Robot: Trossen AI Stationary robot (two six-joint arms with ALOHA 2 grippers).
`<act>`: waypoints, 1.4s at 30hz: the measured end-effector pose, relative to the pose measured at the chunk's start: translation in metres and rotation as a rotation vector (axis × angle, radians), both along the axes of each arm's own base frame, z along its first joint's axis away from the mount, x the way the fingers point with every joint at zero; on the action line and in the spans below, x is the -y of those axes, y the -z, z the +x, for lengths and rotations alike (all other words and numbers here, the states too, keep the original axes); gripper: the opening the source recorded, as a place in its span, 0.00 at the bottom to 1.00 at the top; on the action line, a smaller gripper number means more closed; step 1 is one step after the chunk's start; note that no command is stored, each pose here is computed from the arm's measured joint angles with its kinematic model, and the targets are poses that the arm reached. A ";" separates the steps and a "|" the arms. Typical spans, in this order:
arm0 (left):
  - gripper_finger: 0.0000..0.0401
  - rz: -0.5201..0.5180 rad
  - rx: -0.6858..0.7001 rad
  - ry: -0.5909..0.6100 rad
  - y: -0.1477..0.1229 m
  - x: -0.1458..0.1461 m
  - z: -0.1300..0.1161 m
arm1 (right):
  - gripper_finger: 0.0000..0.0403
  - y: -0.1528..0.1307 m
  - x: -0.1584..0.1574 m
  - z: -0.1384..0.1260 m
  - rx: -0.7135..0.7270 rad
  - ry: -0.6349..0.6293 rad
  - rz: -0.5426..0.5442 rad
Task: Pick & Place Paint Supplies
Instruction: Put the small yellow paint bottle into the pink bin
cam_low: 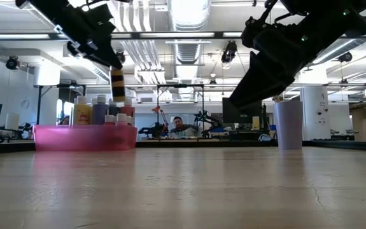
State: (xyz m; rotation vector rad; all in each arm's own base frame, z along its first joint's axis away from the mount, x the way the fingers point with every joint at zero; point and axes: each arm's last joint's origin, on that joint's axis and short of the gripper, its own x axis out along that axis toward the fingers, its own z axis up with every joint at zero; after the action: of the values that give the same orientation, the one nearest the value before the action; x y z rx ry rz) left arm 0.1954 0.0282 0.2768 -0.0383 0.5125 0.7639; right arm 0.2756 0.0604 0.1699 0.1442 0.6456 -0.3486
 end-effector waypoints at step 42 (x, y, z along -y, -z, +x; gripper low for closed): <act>0.32 -0.091 0.051 -0.223 0.030 -0.051 -0.021 | 0.81 0.000 0.004 0.001 -0.001 0.001 -0.014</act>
State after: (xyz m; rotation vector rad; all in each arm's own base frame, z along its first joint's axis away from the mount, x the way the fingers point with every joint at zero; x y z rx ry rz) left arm 0.1742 0.0797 0.2470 -0.2023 0.4989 0.9550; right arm 0.2768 0.0564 0.1703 0.1309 0.6436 -0.3536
